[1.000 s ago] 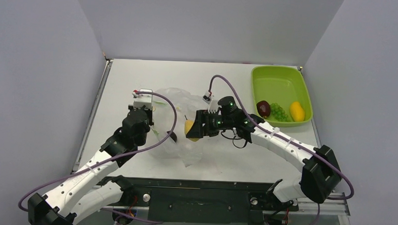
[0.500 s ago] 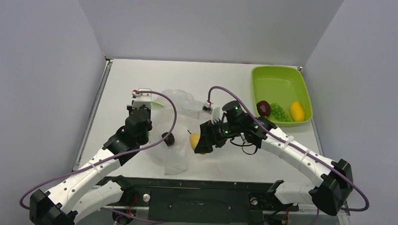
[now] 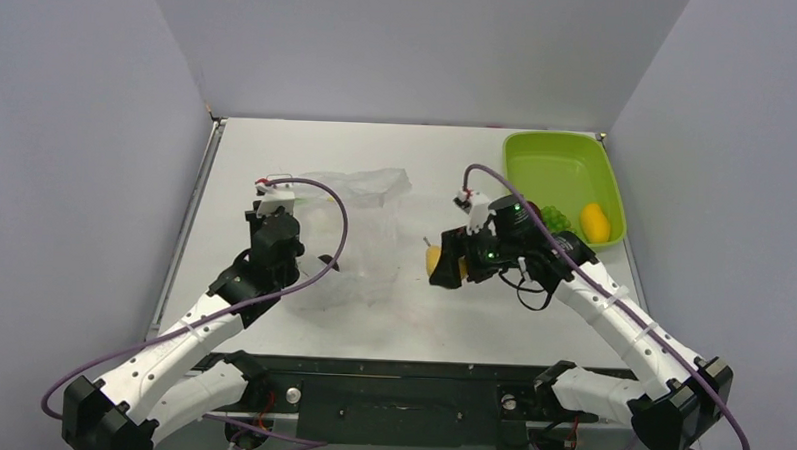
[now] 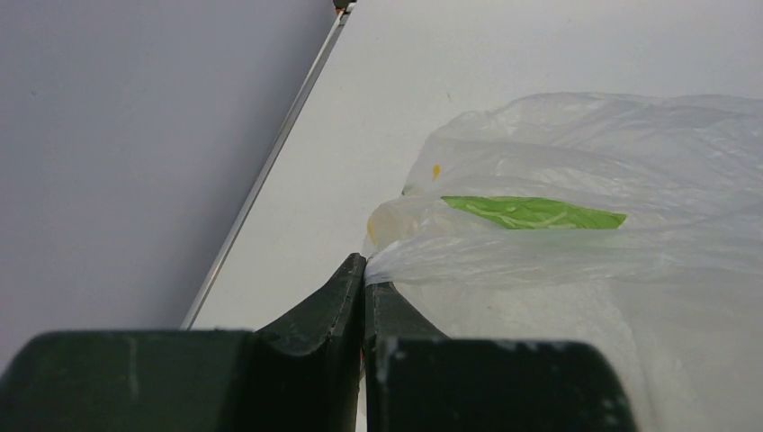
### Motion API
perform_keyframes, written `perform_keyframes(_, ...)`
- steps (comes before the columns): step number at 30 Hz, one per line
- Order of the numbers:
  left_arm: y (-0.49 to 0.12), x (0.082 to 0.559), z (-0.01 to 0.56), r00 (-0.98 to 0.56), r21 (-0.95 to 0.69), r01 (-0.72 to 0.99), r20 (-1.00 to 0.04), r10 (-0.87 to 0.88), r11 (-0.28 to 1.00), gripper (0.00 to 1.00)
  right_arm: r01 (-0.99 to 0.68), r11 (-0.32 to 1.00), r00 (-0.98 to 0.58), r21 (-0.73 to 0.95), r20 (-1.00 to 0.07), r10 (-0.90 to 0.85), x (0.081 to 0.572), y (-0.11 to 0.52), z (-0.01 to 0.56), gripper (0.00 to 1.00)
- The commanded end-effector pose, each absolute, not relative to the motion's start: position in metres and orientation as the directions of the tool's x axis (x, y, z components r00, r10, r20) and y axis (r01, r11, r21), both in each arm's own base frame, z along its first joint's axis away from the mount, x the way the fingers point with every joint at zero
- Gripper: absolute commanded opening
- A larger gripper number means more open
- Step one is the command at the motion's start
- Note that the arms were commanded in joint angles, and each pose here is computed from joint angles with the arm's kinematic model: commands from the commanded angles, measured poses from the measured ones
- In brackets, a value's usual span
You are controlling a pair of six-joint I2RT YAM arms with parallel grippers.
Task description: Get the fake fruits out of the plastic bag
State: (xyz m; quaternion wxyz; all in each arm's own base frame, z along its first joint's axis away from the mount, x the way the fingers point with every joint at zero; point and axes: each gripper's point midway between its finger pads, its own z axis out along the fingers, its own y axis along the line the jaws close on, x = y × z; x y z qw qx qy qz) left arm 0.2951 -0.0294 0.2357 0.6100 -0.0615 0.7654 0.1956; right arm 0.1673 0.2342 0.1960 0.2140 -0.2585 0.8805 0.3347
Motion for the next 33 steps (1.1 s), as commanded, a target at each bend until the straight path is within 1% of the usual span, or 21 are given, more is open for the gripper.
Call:
perform_keyframes(1,-0.038,0.298,0.256,-0.171,0.132,-0.291,-0.982,0.084,0.948,0.0,-0.284,0.86,-0.711,0.423,-0.695,0.107,0.261,0.185,0.231,0.0)
perform_keyframes(2,-0.043,0.298,0.257,-0.166,0.122,-0.264,-0.983,0.079,0.957,0.0,-0.156,0.895,-0.672,0.418,-0.709,0.214,0.282,0.157,0.233,0.0)
perform_keyframes(3,-0.045,0.299,0.258,-0.16,0.113,-0.251,-0.984,0.074,0.961,0.0,-0.079,0.903,-0.621,0.423,-0.729,0.287,0.3,0.136,0.236,0.0)
perform_keyframes(6,-0.059,0.3,0.258,-0.149,0.089,-0.166,-0.987,0.064,0.982,0.0,0.13,0.899,-0.467,0.417,-0.775,0.427,0.342,0.085,0.237,0.0)
perform_keyframes(8,-0.069,0.3,0.258,-0.145,0.076,-0.105,-0.988,0.061,0.992,0.0,0.237,0.891,-0.388,0.386,-0.804,0.451,0.364,0.055,0.233,0.0)
perform_keyframes(10,-0.076,0.3,0.257,-0.143,0.069,-0.063,-0.988,0.059,0.996,0.0,0.322,0.881,-0.345,0.347,-0.823,0.45,0.384,0.03,0.226,0.0)
perform_keyframes(15,-0.085,0.302,0.254,-0.157,0.072,-0.018,-0.985,0.069,0.997,0.0,0.415,0.857,-0.366,0.305,-0.807,0.464,0.431,-0.008,0.207,0.01)
perform_keyframes(19,-0.09,0.304,0.251,-0.166,0.074,0.007,-0.983,0.074,0.997,0.0,0.458,0.844,-0.393,0.277,-0.789,0.472,0.458,-0.031,0.194,0.14)
perform_keyframes(20,-0.091,0.304,0.251,-0.169,0.076,0.012,-0.983,0.077,0.997,0.0,0.468,0.844,-0.41,0.262,-0.782,0.47,0.465,-0.034,0.189,0.19)
perform_keyframes(23,-0.093,0.306,0.249,-0.178,0.083,0.02,-0.98,0.085,0.996,0.0,0.499,0.839,-0.45,0.218,-0.761,0.466,0.476,-0.043,0.172,0.27)
perform_keyframes(25,-0.094,0.306,0.248,-0.182,0.084,0.023,-0.98,0.087,0.996,0.0,0.508,0.837,-0.465,0.205,-0.753,0.466,0.479,-0.045,0.164,0.34)
perform_keyframes(27,-0.095,0.306,0.248,-0.181,0.082,0.028,-0.98,0.086,0.996,0.0,0.515,0.836,-0.479,0.189,-0.745,0.464,0.481,-0.047,0.154,0.47)
perform_keyframes(30,-0.095,0.306,0.248,-0.18,0.083,0.029,-0.98,0.087,0.996,0.0,0.523,0.837,-0.497,0.16,-0.741,0.453,0.481,-0.05,0.144,0.56)
perform_keyframes(31,-0.095,0.305,0.248,-0.18,0.083,0.03,-0.98,0.087,0.996,0.0,0.533,0.834,-0.503,0.142,-0.739,0.447,0.479,-0.053,0.14,0.6)
perform_keyframes(33,-0.096,0.305,0.247,-0.18,0.081,0.035,-0.98,0.086,0.996,0.0,0.539,0.834,-0.506,0.122,-0.744,0.436,0.476,-0.056,0.14,0.65)
